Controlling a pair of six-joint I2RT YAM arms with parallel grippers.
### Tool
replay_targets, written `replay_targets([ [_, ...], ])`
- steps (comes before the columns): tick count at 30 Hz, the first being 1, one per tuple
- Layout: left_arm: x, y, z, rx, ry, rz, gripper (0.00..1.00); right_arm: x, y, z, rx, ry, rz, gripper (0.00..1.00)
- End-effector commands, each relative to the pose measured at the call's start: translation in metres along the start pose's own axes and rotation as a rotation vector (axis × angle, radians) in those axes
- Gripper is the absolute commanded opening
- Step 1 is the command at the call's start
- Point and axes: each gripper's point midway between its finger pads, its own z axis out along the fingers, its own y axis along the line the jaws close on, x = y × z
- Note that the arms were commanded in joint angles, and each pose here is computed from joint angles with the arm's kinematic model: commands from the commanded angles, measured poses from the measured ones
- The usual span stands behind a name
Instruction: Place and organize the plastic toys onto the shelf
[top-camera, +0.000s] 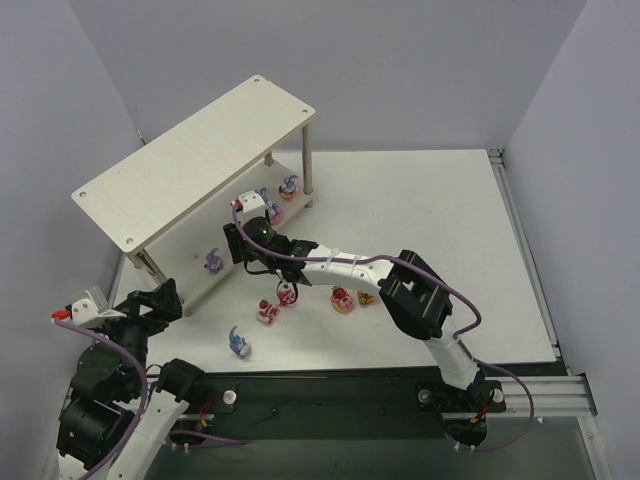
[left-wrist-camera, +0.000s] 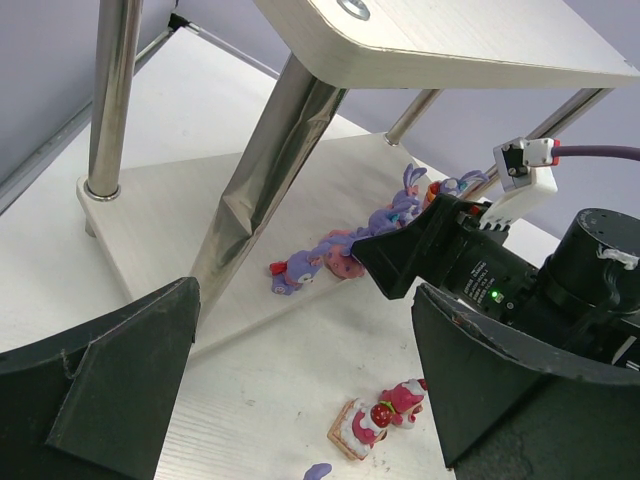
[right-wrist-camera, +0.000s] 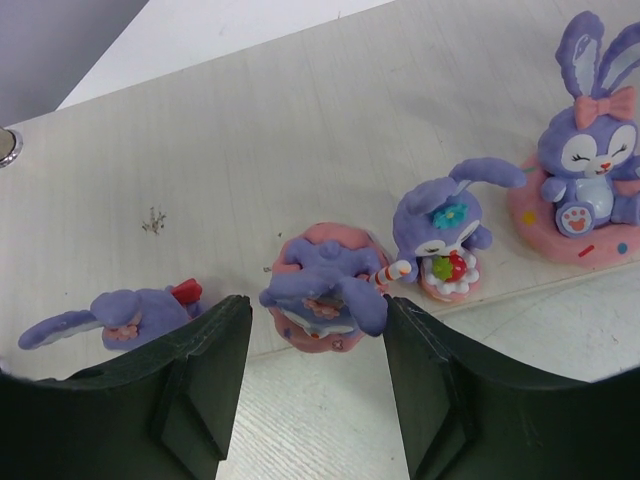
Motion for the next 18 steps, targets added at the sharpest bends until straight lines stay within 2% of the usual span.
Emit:
replay_targets([
  [1,-0.0069,-0.0002,-0.0026,0.003,-0.022,-0.017,0.97,-0.0237,0.0055,0.0047,-0.003,-0.054,0.028,0.55],
  [6,-0.0067,0.0,-0.0021,0.0,-0.023,-0.018,0.97,-0.0221,0.0053,0.0074,0.0,-0.048,0.034,0.5],
  [10,-0.0069,0.0001,-0.0023,0.0,-0.024,-0.019,0.97,-0.0196,0.0064,0.009,0.0,-0.044,0.04,0.41],
  [18,-0.0068,0.0003,-0.002,-0.002,-0.023,-0.018,0.97,-0.0157,0.0092,0.0105,-0.014,-0.03,0.042,0.36],
])
